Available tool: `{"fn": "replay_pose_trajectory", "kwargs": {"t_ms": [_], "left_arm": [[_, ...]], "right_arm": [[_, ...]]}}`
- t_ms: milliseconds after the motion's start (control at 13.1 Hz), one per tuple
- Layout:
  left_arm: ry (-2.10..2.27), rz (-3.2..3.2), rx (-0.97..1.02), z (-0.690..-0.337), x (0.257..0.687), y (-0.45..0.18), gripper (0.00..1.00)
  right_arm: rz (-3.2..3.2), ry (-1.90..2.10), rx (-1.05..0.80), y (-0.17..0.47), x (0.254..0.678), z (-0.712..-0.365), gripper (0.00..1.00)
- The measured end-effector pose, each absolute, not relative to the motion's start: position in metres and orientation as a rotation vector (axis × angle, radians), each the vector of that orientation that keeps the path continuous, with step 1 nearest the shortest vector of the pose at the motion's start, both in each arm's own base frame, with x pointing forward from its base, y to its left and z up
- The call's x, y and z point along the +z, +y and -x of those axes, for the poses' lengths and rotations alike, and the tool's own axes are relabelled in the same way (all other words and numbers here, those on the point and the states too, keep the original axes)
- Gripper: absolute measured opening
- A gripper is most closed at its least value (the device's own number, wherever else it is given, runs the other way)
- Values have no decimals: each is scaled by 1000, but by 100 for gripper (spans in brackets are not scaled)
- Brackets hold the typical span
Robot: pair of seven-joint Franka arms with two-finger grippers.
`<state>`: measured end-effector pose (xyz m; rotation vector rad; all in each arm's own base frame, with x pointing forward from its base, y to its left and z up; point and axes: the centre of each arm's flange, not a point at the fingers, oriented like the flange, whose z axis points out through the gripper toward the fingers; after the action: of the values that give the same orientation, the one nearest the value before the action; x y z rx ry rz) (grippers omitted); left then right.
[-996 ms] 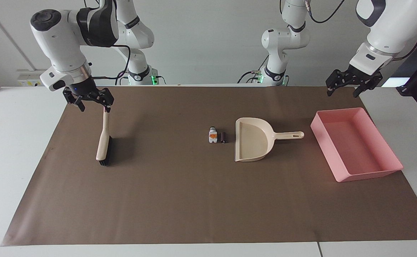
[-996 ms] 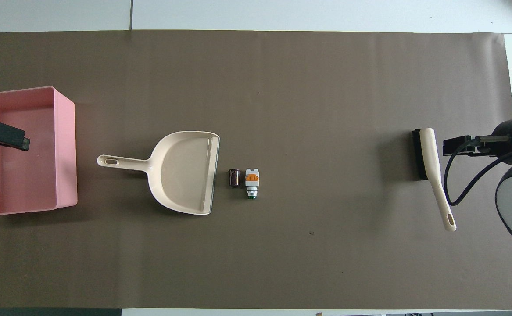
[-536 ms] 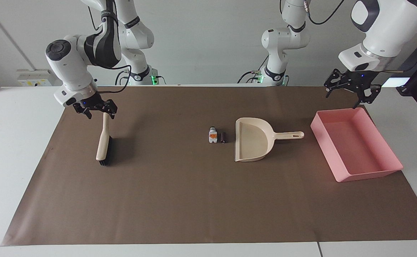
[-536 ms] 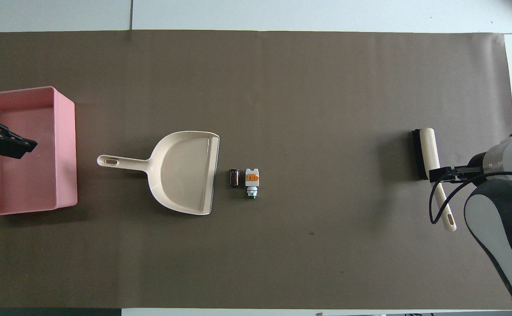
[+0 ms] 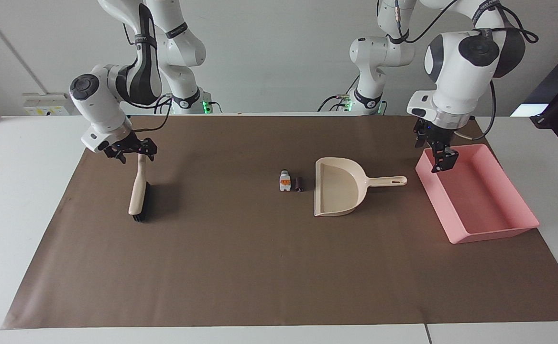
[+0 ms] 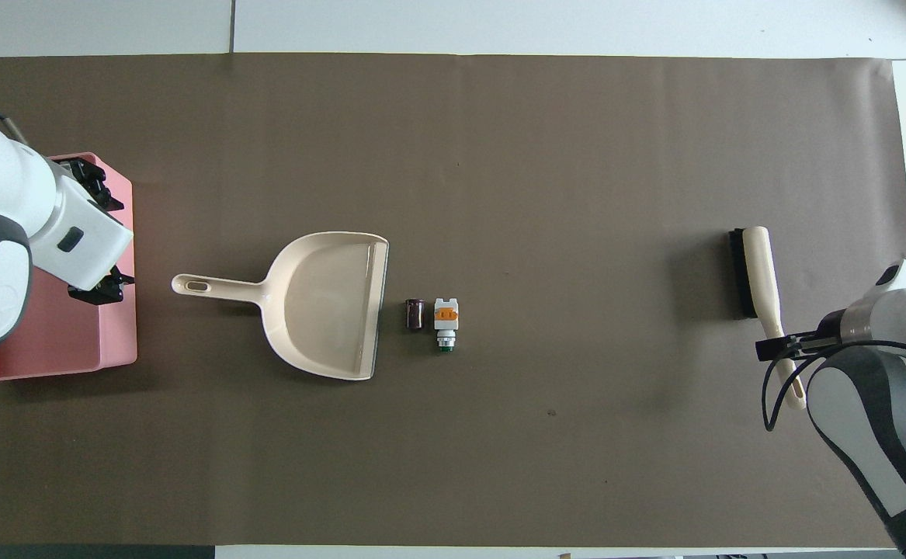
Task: Clean e-waste and dump in bin
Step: 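Reach the right gripper to the brush while the left gripper reaches the dustpan, then grasp the dustpan handle with the left gripper while the right gripper grasps the brush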
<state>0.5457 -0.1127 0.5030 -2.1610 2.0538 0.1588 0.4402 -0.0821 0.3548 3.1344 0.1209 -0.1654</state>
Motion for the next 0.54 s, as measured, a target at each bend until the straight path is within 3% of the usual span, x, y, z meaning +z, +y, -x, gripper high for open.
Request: {"fn": "replay_pose_trajectory", "kwargs": {"t_ms": [536], "left_arm": [[2066,1983,310,-523,385,-179,94]], "right_arm": [[-3191,49,-137,-79,343,-436,96]]}}
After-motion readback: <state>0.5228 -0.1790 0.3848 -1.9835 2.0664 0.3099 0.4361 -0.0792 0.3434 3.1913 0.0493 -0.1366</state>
